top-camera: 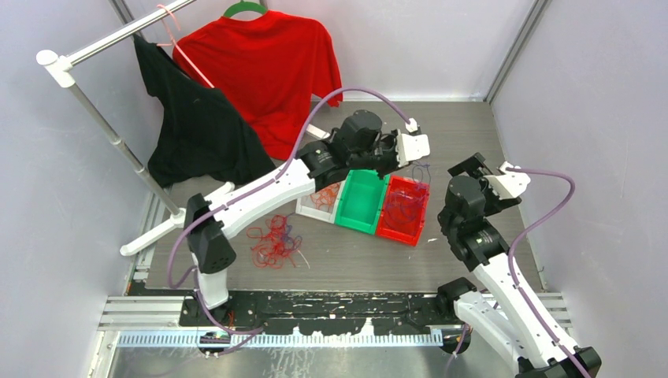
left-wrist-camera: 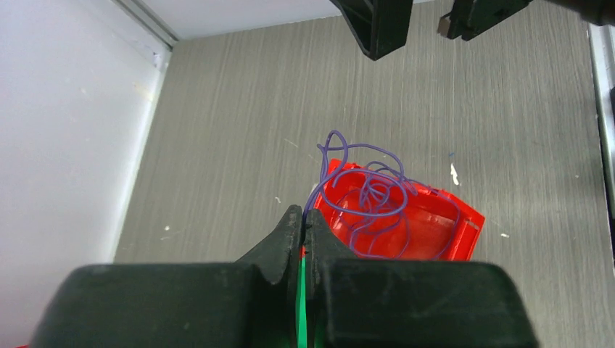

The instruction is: Untangle the cables

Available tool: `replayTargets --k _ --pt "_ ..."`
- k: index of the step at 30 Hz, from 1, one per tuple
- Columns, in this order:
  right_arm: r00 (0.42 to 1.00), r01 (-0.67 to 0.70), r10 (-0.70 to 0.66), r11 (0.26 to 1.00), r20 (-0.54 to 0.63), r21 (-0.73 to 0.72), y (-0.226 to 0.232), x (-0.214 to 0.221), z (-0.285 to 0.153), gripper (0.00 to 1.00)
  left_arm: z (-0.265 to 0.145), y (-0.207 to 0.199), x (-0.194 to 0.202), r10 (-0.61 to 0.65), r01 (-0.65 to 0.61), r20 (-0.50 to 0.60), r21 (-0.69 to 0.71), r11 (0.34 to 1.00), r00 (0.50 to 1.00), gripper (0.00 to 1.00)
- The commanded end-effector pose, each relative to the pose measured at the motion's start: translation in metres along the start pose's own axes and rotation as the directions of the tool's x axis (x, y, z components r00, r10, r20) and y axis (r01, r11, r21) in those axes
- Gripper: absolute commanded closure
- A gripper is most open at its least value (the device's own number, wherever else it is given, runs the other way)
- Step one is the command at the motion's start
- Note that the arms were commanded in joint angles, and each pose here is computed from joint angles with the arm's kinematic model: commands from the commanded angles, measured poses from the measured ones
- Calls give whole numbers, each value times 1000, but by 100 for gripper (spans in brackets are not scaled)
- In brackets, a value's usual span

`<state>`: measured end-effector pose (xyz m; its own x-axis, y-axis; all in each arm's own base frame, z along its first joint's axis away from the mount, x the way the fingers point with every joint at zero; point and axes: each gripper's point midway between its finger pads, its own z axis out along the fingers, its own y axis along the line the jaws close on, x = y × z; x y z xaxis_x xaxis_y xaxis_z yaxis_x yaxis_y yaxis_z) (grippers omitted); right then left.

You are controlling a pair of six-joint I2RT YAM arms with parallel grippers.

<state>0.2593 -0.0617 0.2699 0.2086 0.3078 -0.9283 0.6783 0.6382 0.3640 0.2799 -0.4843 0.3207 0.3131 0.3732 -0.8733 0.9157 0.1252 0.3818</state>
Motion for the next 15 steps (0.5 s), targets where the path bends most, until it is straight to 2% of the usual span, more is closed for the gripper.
replayTargets --k 1,7,15 --pt "995 -93 93 996 47 12 2 -29 -1 6 11 9 -31 -54 59 136 -32 998 989 100" --pt "994 -97 96 995 41 22 -1 -26 2 6 22 11 -21 -82 88 113 -45 995 990 100" --pt "992 -119 118 993 43 26 -4 -28 5 6 40 -7 60 -27 24 -68 -44 999 997 100"
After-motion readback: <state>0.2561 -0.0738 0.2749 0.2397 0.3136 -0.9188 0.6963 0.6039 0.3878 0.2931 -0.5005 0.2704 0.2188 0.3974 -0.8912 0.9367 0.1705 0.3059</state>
